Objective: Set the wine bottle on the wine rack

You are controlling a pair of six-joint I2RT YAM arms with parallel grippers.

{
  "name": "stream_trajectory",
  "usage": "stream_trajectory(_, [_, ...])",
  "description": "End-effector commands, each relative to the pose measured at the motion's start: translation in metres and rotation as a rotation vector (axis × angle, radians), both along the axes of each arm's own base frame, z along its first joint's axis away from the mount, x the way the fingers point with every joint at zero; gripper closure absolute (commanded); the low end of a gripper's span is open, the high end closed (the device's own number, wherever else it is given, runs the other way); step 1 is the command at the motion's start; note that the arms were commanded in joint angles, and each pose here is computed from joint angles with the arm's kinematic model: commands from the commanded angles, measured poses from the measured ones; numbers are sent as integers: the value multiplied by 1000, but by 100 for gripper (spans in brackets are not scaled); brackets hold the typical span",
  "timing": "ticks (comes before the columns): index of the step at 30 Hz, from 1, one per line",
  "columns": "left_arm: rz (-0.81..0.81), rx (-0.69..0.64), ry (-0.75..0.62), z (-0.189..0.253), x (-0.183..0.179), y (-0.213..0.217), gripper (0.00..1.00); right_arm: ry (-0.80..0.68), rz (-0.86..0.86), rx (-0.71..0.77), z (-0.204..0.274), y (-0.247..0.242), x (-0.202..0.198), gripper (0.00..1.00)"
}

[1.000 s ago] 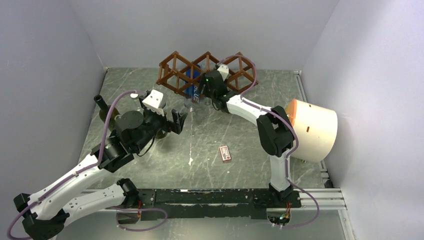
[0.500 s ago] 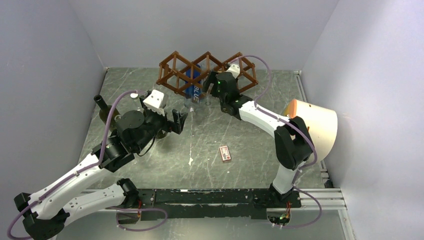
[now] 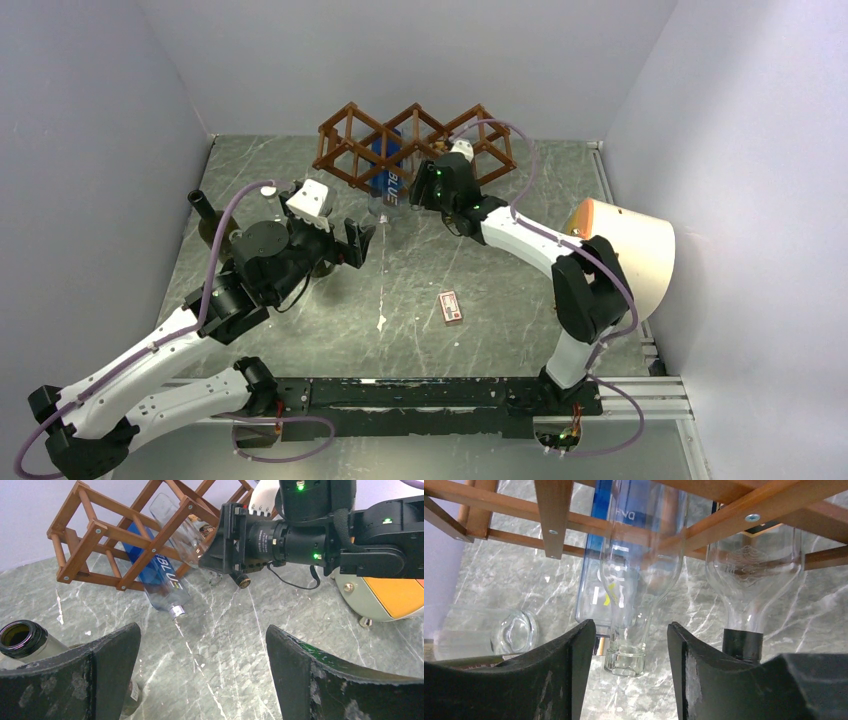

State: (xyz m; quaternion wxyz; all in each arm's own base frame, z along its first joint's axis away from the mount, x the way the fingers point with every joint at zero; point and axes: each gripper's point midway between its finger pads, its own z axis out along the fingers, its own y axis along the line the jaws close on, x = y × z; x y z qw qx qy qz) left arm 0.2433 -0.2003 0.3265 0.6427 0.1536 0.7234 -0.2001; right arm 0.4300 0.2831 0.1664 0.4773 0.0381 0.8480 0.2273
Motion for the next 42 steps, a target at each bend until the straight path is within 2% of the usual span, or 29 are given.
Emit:
stream_trajectory(1, [7, -27, -20, 13, 1, 2, 2, 50, 32, 9, -12, 8, 1, 46])
stream_trajectory(7, [15, -24, -26, 14, 1, 4, 1, 23, 23, 40, -10, 15, 12, 69])
stream_trajectory(9, [16, -21, -23, 13, 1, 4, 1, 14, 1, 35, -9, 14, 17, 73])
stream_trajectory(12, [22, -20, -22, 13, 1, 5, 1, 4, -24, 22, -5, 13, 26, 74])
stream_trajectory(20, [21, -14, -21, 12, 3, 4, 1, -13, -62, 0, 1, 11, 38, 66])
stream_trajectory(23, [26, -12, -20, 12, 3, 4, 1, -11, -59, -2, 3, 10, 36, 53])
stream_trajectory(25, [29, -16, -22, 14, 3, 6, 2, -17, -56, -5, 8, 7, 31, 41])
stream_trajectory(27, [25, -26, -31, 18, 1, 6, 2, -30, -50, 5, 17, 4, 25, 36])
stream_trajectory(33, [12, -58, -66, 42, -6, 12, 2, -105, 50, 34, 55, 3, -5, 34])
stream_trajectory(37, [39, -60, -125, 71, -10, 27, 2, -197, 246, 53, 83, 31, -38, 34])
stream_trajectory(42, [101, -38, -235, 116, -18, 56, 2, -357, 404, 25, 118, 84, -77, 33])
